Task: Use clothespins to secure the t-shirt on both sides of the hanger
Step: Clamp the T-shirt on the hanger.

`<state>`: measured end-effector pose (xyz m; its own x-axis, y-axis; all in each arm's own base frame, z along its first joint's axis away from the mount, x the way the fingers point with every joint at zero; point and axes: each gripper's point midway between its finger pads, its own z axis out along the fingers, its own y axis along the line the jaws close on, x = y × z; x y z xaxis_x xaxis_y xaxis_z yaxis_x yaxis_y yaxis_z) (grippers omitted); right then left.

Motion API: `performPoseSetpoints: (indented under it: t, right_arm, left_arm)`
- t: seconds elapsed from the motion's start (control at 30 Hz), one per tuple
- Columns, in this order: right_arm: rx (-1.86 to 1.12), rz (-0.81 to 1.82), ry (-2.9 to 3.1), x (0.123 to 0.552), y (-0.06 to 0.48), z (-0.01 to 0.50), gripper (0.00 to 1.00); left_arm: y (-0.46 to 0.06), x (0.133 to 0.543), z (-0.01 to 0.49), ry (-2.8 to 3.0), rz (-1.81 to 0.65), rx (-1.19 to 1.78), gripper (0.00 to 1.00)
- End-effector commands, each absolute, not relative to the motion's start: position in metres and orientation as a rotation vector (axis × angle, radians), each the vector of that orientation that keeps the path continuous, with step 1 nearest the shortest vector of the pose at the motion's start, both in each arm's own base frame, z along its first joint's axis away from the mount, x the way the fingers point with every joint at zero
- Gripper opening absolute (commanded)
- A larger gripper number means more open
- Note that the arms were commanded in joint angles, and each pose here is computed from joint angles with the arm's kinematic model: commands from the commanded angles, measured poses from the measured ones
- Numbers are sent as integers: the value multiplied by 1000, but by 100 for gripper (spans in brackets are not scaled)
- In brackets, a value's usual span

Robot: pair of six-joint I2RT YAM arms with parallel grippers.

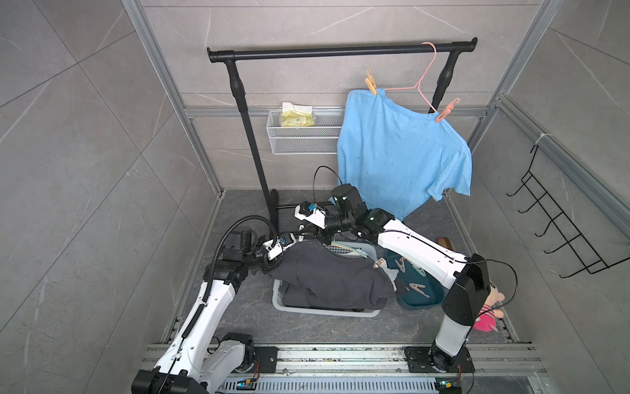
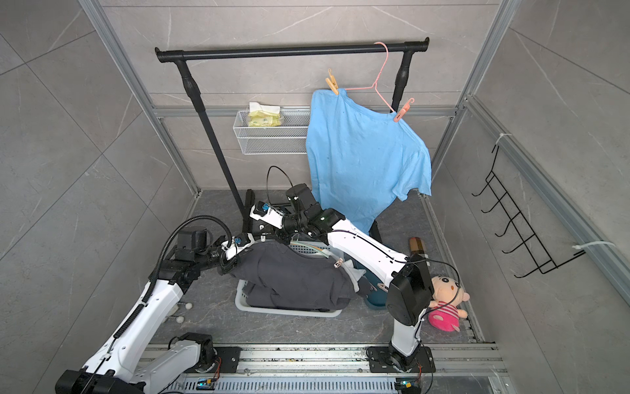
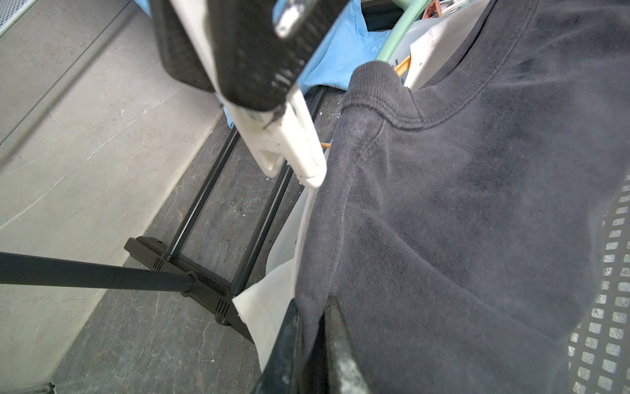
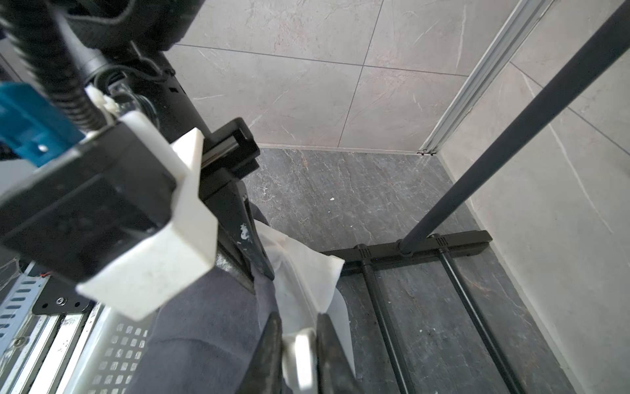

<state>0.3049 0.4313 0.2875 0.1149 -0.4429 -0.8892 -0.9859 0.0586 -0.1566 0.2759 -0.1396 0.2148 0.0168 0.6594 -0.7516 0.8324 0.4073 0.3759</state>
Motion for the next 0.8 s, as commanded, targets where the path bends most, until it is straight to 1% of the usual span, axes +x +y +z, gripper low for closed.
performPoseSetpoints:
  t: [0.0, 0.37, 0.77]
  right_arm:
    - [-1547, 816, 1490, 298, 429, 277, 0]
    - [-1590, 819, 1518, 296, 429, 253, 0]
    - [-1610, 728, 1469, 302, 430, 237, 0]
  left_arm:
    - [-150, 275, 239, 1615, -281, 1273, 0]
    - [-150, 276, 242, 1607, -272, 1263, 0]
    - [-152, 274, 249, 1580, -289, 1246, 0]
